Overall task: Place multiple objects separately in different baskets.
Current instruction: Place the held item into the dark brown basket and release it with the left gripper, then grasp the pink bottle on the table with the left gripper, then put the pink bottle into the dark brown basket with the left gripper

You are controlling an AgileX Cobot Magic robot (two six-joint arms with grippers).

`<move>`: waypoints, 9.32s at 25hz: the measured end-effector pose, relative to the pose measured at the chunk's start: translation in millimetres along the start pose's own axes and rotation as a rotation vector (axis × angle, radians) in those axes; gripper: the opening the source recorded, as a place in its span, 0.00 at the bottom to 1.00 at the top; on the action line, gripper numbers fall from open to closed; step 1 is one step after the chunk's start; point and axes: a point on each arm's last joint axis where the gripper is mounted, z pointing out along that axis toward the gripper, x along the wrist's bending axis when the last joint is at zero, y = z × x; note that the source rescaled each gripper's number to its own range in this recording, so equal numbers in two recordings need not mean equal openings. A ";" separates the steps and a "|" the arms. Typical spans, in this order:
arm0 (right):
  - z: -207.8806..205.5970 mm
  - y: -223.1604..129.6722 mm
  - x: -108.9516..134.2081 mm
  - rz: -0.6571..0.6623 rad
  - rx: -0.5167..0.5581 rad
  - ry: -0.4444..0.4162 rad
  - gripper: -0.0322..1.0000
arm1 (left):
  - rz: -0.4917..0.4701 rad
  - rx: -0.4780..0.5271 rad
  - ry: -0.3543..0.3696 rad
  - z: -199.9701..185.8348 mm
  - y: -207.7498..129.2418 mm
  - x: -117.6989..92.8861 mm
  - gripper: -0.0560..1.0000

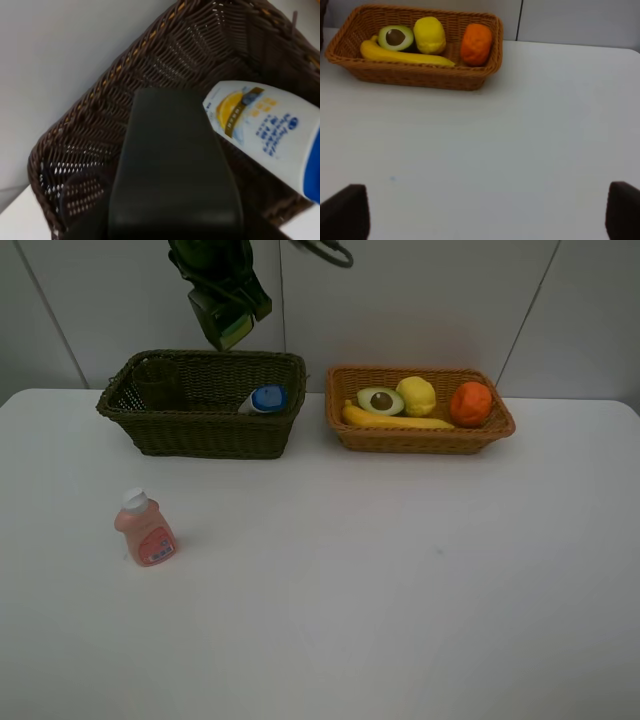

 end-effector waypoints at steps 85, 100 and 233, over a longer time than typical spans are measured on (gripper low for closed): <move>0.0 0.0 0.0 0.000 0.000 0.000 1.00 | -0.027 0.071 -0.084 78.9 -22.5 26.4 1.00; 0.0 0.0 0.0 0.000 0.000 0.000 1.00 | -0.120 0.179 -0.274 15.3 -44.1 17.7 1.00; 0.0 0.0 0.0 0.000 0.000 0.000 1.00 | -0.014 -0.071 -0.240 -23.3 -69.5 11.8 0.45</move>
